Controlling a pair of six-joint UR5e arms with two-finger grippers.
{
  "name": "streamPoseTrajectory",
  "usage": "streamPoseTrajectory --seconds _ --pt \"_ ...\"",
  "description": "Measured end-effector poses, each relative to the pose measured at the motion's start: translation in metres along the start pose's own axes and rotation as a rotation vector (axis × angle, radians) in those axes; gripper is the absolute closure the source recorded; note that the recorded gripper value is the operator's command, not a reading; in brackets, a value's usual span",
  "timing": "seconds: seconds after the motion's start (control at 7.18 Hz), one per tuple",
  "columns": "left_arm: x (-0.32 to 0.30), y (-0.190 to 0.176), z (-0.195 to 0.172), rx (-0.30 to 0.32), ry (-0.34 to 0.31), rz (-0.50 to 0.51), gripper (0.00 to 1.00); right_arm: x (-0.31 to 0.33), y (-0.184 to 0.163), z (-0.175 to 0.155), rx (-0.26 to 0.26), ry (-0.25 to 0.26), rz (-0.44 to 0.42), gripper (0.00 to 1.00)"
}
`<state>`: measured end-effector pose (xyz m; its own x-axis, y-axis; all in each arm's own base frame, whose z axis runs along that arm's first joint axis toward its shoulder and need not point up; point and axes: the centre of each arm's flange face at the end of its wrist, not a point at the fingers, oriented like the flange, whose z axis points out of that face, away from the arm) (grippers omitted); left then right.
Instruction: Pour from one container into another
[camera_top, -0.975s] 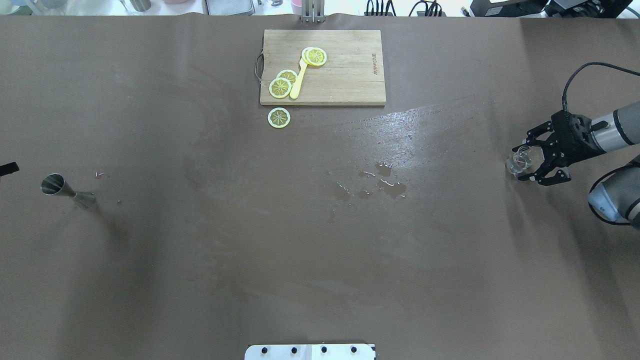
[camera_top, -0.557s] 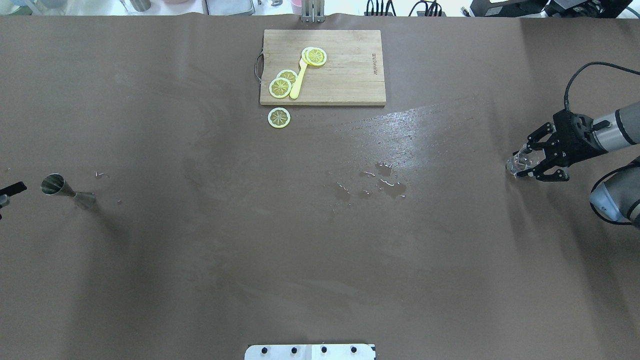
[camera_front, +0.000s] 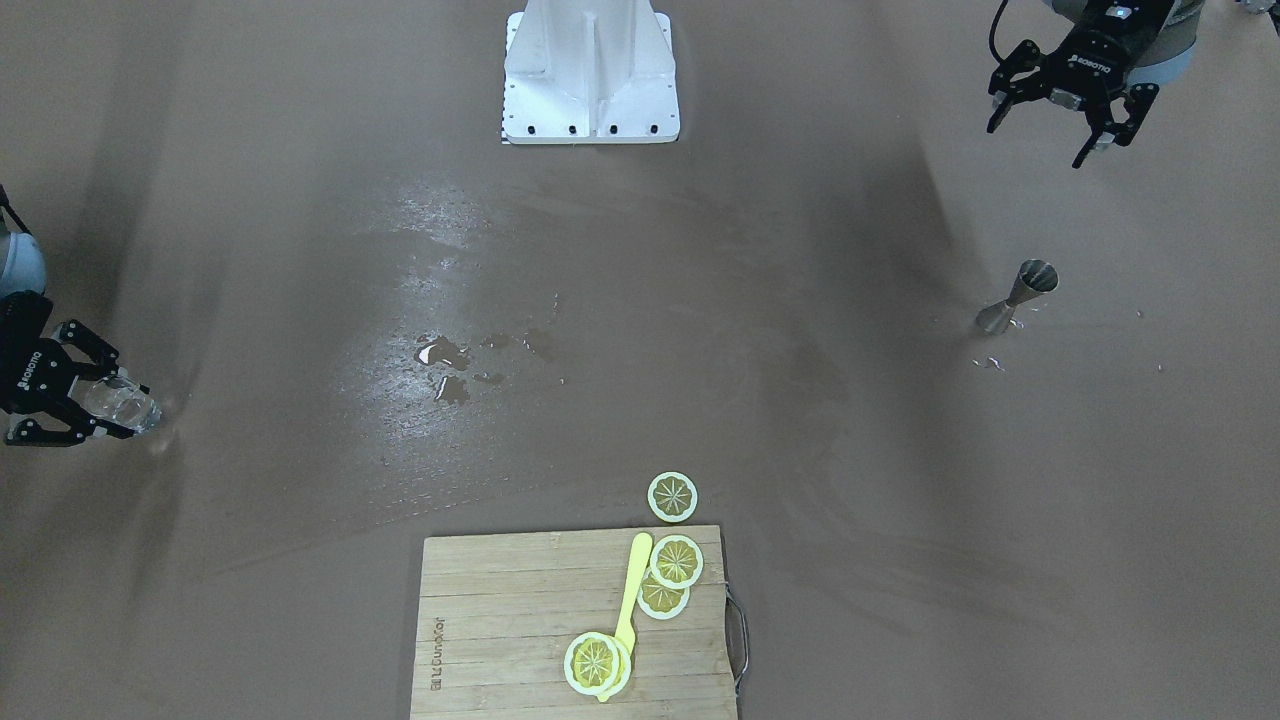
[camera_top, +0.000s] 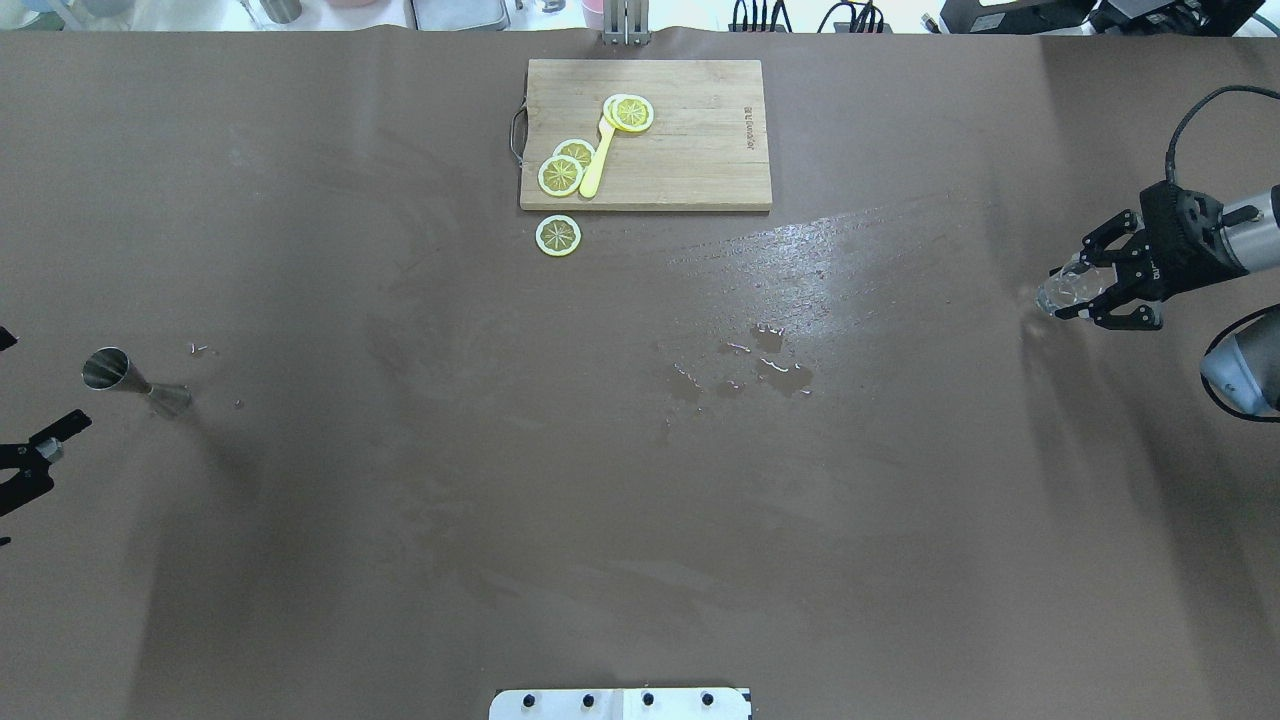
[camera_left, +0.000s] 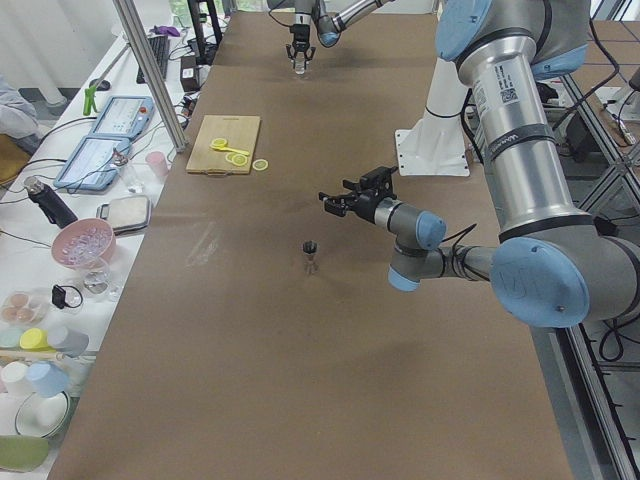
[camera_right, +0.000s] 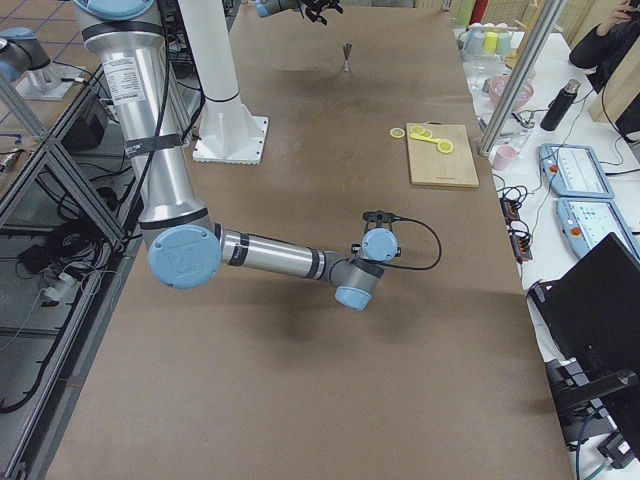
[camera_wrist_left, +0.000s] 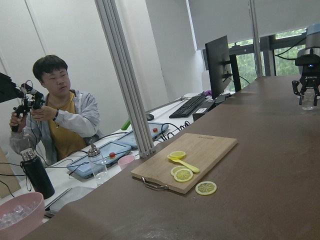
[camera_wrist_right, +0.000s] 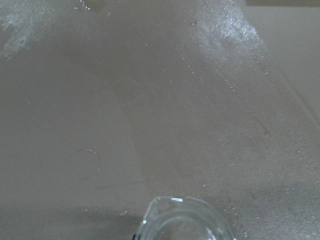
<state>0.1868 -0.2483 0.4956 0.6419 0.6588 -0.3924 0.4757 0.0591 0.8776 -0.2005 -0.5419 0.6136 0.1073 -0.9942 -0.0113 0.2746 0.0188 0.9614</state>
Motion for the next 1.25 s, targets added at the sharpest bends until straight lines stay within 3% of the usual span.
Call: streamPoseTrajectory --seconds 0.28,0.7,1.25 --pt "0.016 0.025 -0.030 -0.021 -0.073 -0.085 0.02 0.020 -0.021 -0.021 0.031 0.034 -0.030 1.00" --pt "0.022 0.048 -0.055 -0.076 -0.190 -0.125 0.02 0.028 -0.051 -0.044 0.065 0.070 -0.069 1.00" --pt "0.048 0.073 -0.072 -0.145 -0.303 -0.112 0.02 0.022 -0.094 -0.030 0.087 0.041 -0.055 1.00"
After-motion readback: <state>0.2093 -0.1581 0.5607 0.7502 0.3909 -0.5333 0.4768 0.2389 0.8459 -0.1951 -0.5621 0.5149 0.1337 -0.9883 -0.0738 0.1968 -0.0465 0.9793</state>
